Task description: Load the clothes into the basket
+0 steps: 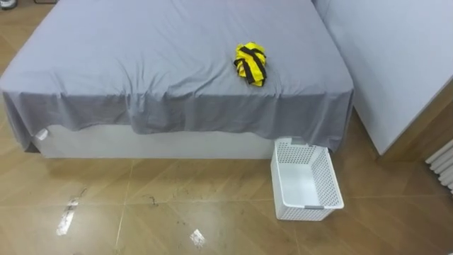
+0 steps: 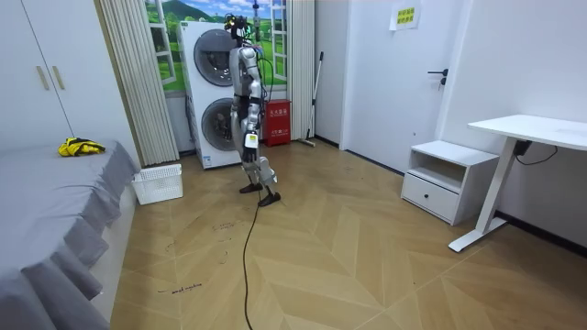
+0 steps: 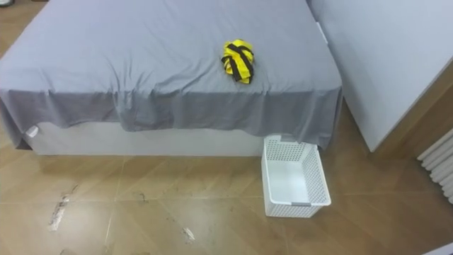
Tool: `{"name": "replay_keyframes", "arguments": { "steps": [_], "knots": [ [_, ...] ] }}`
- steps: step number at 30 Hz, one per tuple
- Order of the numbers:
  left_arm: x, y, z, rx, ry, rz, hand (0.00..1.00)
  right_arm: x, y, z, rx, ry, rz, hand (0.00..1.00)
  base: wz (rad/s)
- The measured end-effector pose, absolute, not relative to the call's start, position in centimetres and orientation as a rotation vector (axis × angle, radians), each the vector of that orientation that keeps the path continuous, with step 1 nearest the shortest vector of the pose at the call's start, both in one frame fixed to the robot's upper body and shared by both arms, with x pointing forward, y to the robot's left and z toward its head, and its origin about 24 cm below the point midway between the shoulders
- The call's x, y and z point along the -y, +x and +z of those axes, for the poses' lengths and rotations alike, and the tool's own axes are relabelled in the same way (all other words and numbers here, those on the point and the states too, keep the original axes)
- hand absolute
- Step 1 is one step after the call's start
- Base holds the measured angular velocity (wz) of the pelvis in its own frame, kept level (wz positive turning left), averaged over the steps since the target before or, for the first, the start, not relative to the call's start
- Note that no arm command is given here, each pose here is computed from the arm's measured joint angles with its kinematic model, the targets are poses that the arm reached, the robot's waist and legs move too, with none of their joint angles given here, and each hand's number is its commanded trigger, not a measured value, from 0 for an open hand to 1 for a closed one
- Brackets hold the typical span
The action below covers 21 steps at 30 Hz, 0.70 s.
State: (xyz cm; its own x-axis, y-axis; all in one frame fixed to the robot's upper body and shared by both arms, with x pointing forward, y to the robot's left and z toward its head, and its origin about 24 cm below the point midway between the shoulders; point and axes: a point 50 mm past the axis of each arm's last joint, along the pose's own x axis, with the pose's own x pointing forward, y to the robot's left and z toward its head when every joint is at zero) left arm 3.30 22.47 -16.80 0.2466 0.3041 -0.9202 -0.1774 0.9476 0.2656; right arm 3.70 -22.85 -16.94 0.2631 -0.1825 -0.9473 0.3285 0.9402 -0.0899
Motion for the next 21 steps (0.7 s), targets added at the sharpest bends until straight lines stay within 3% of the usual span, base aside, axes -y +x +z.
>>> {"name": "replay_keyframes", "arguments": {
  "steps": [10, 14, 21],
  "knots": [
    [-23.8, 3.2, -16.5, -1.26, 0.011, 0.451, 0.0, 22.6, 3.4, -17.0, -1.277, 0.181, -0.343, 0.0, -0.06],
    [-23.5, 4.1, -16.4, -1.204, -0.071, 0.486, 0.0, 23.5, 2.0, -16.9, -1.301, 0.186, -0.401, 0.0, 0.27],
    [-23.6, 0.1, -16.5, -1.273, -0.089, 0.531, 0.0, 24.4, 1.0, -16.8, -1.38, 0.079, -0.356, 0.0, -0.41]
  ]
}}
